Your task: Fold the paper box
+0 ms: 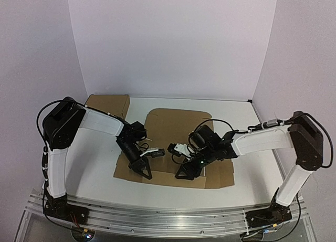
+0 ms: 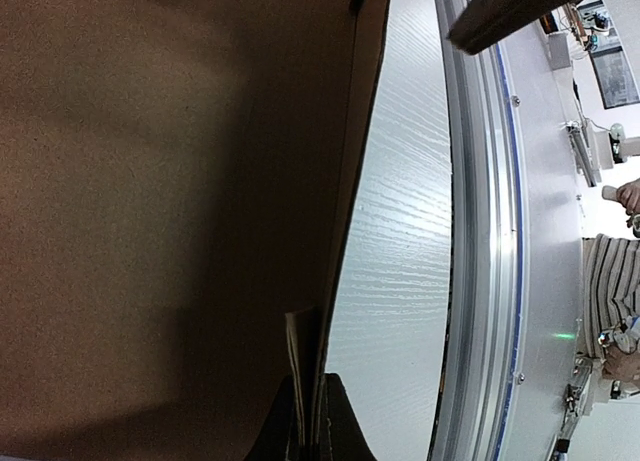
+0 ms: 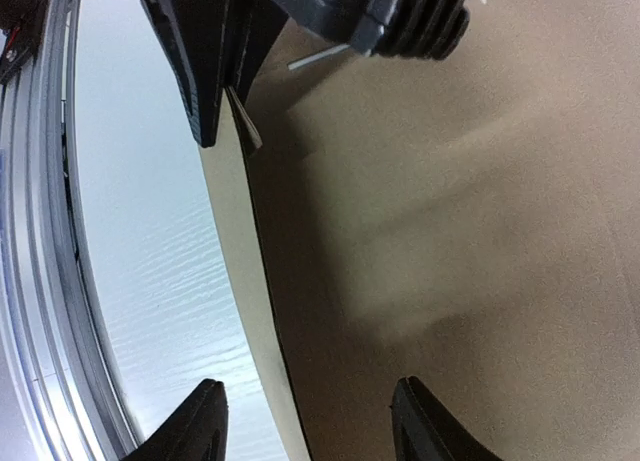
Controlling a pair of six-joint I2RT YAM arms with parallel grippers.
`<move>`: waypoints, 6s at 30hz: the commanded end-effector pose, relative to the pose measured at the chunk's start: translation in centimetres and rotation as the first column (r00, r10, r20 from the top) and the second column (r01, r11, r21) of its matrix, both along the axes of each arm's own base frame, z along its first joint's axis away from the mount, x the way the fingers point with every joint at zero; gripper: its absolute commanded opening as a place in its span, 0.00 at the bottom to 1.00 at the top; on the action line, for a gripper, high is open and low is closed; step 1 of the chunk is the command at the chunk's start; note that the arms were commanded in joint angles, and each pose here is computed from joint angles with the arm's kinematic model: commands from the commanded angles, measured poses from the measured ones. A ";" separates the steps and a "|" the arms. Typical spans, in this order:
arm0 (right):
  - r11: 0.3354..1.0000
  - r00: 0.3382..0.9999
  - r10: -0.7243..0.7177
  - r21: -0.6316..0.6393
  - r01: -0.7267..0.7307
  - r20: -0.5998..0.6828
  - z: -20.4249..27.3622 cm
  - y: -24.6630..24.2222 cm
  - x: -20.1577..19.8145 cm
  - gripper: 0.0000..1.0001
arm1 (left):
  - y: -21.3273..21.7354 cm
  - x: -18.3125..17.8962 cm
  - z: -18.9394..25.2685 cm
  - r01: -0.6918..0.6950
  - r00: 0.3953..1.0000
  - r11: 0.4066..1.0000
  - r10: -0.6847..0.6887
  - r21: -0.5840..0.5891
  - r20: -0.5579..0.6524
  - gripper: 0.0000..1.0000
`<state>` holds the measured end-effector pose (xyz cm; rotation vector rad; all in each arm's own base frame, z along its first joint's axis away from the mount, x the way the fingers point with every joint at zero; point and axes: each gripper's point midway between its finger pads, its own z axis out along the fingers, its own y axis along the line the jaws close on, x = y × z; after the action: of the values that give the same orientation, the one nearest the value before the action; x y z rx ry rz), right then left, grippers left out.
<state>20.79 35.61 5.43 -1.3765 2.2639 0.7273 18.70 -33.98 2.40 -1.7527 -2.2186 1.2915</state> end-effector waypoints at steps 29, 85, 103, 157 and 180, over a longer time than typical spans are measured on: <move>0.986 0.732 0.016 0.131 0.100 -0.681 -6.3 0.1 -1.0 0.00 | 1.3 2.7 9.5 0.234 0.749 0.930 0.014 -0.284 0.663 0.71; 0.687 0.607 -0.723 -0.248 0.683 -0.331 -4.3 -4.9 1.5 0.00 | 3.7 -1.4 -6.5 0.162 0.835 0.956 -0.265 0.246 0.481 0.03; 0.564 0.475 -0.825 -0.505 0.654 -0.307 -10.8 -10.2 -2.9 0.00 | -1.7 -0.3 4.4 0.276 0.724 0.959 -0.166 -0.061 0.670 0.01; 0.536 0.449 -0.843 -0.525 0.661 -0.296 -7.5 -10.6 -2.6 0.00 | 5.2 -1.2 -4.7 0.356 0.714 0.922 -0.372 0.149 0.593 0.00; 0.526 0.425 -0.844 -0.352 0.774 -0.326 -1.9 -11.3 18.9 0.84 | 4.6 -0.6 -4.2 0.387 0.673 0.912 -0.381 0.137 0.634 0.00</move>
<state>40.41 22.76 5.16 0.1493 2.8766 0.4576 18.61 -32.13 1.52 -2.8912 -1.8853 0.8291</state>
